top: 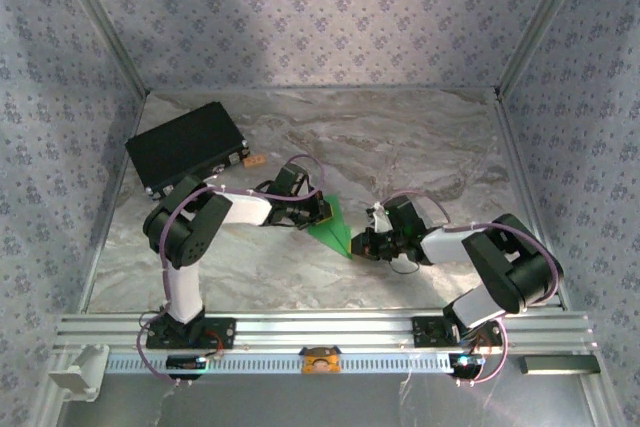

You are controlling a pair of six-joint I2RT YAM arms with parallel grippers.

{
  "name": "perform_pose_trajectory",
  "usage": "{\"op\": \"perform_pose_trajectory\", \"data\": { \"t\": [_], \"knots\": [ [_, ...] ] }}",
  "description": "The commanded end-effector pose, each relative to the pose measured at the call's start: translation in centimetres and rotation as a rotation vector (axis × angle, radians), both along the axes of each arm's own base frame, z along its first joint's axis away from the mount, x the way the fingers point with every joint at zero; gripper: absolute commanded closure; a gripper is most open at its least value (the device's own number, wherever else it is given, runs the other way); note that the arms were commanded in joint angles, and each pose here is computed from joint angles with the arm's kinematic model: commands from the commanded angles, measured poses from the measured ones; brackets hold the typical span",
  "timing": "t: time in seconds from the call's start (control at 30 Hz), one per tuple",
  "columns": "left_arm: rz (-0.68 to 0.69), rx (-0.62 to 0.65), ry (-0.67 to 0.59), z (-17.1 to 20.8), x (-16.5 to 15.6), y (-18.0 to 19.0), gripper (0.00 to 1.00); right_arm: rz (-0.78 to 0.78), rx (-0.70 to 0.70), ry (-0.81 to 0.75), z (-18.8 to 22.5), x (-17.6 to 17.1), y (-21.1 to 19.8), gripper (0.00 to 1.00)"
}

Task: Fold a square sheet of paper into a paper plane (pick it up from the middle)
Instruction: Fourth fold the wing at the center of the table.

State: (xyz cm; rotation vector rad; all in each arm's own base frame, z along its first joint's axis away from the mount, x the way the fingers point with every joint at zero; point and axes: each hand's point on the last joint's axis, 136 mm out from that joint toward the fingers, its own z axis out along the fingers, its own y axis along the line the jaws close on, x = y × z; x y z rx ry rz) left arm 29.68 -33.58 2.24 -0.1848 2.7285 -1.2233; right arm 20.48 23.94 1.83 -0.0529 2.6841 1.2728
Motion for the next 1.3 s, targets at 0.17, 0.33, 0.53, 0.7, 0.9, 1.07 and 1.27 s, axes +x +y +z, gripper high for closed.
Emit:
{"op": "perform_pose_trajectory", "data": {
  "t": [0.17, 0.33, 0.53, 0.7, 0.9, 1.07, 1.27],
  "knots": [
    [0.03, 0.065, 0.043, -2.4, -0.6, 1.7, 0.97, -0.001, -0.119, 0.171, -2.9, -4.1, -2.3, 0.86],
    [0.029, 0.063, 0.044, -2.5, -0.6, 1.6, 0.98, 0.001, -0.146, 0.196, -3.7, -4.8, -2.8, 0.91],
    [0.032, 0.065, 0.044, -2.6, -0.6, 1.7, 0.98, -0.008, -0.157, 0.212, -4.3, -5.2, -3.0, 0.9],
    [0.028, 0.057, 0.051, -2.7, -0.8, 1.6, 0.98, -0.006, -0.171, 0.185, -3.6, -4.9, -3.1, 0.86],
    [0.032, 0.057, 0.048, -2.7, -0.8, 1.7, 0.98, -0.009, -0.189, 0.206, -4.3, -5.5, -3.5, 0.93],
    [0.036, 0.062, 0.049, -2.8, -0.9, 1.9, 0.98, -0.013, -0.2, 0.2, -4.2, -5.5, -3.5, 0.89],
    [0.032, 0.062, 0.051, -2.8, -0.9, 1.9, 0.98, -0.023, -0.212, 0.214, -4.6, -6.0, -3.8, 0.93]
  ]
}}
